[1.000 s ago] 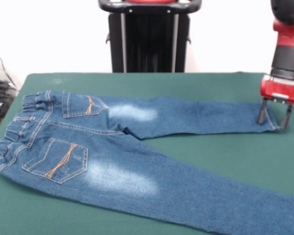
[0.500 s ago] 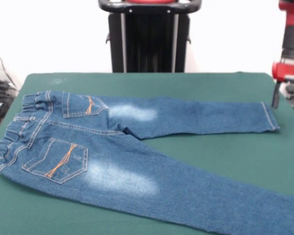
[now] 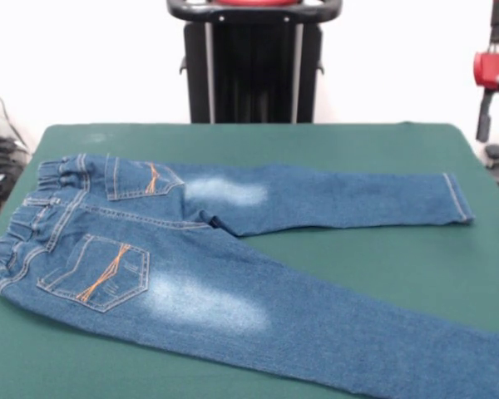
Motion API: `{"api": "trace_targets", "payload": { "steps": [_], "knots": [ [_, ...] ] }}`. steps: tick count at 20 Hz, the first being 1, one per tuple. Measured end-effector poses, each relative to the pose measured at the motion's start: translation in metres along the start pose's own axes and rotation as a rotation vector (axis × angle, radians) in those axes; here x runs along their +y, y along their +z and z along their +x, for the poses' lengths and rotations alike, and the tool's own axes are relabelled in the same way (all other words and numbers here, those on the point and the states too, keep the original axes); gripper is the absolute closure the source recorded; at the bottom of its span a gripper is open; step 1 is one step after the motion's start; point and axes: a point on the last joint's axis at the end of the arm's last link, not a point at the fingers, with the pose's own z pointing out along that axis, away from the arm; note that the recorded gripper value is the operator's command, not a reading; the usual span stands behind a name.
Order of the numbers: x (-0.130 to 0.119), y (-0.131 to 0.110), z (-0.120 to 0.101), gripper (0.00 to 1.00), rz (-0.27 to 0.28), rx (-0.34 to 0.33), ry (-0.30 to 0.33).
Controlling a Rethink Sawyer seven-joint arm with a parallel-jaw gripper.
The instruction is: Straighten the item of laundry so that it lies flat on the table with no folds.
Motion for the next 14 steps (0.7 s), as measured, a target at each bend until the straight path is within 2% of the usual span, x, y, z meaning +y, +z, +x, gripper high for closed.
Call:
{"api": "trace_targets", "payload": {
  "steps": [9,14],
  "knots": [
    [0.001,-0.033,-0.037,0.0,0.042,-0.023,0.057],
    [0.0,-0.045,-0.048,0.0,0.068,-0.031,0.073]
  ]
}}
